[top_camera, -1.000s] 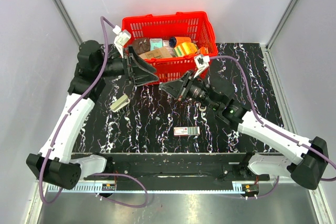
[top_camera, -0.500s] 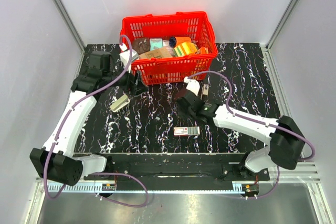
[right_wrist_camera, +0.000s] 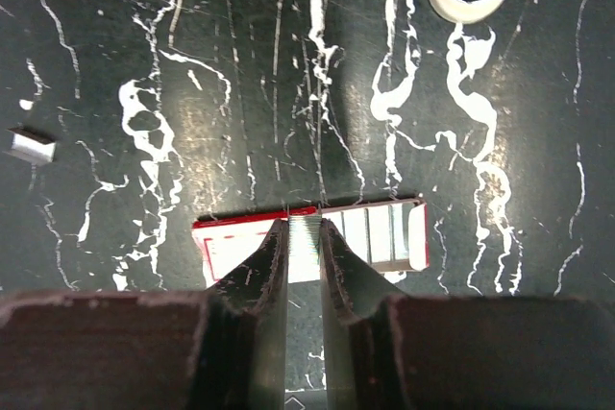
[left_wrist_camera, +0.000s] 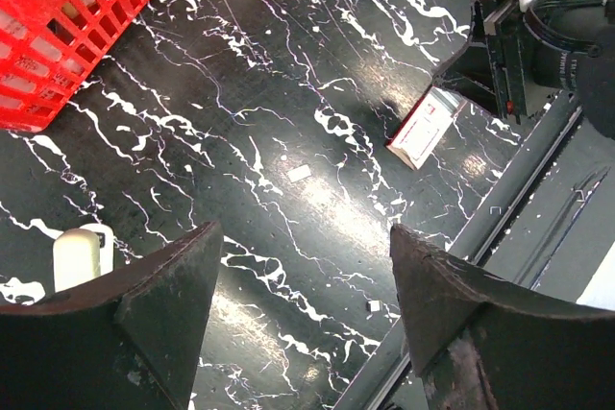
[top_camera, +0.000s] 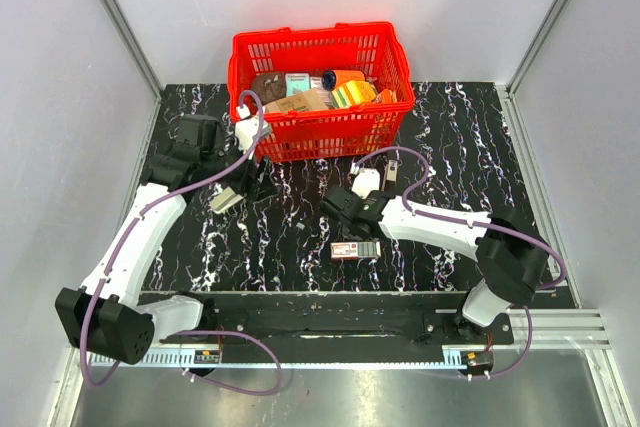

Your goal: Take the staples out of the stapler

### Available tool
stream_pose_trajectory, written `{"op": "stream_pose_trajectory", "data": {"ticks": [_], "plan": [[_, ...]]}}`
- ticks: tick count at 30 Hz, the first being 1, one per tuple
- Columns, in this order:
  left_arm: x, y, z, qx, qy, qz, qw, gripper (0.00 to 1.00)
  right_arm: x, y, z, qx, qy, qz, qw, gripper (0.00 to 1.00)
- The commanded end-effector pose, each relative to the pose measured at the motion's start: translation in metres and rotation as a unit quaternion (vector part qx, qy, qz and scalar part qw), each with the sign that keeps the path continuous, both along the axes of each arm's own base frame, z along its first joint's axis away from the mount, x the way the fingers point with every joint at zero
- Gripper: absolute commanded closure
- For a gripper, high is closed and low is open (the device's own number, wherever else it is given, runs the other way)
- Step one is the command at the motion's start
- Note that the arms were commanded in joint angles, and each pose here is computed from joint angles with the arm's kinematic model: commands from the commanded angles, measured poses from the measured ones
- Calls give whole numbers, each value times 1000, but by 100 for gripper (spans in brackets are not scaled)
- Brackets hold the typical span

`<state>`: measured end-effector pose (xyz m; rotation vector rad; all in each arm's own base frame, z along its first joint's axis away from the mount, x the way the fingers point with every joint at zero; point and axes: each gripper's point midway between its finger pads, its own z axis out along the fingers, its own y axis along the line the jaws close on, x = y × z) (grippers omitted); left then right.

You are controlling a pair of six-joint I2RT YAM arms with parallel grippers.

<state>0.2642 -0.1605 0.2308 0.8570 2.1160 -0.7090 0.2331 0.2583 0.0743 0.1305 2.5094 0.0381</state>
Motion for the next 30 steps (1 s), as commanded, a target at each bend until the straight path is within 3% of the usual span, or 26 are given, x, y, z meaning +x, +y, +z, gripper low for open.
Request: {"op": "stream_pose_trajectory", "data": {"ticks": [1, 9, 30], "plan": [[-1, -6, 6, 14, -38, -14, 999, 26, 1, -2, 15, -6, -10, -16, 1000, 100], [1, -16, -7, 29, -31, -22, 999, 27, -6, 3, 11, 5, -1, 25, 1000, 100], [0, -14, -24, 49, -42, -33, 997, 28, -20, -1, -19, 36, -4, 21, 999, 100]]}}
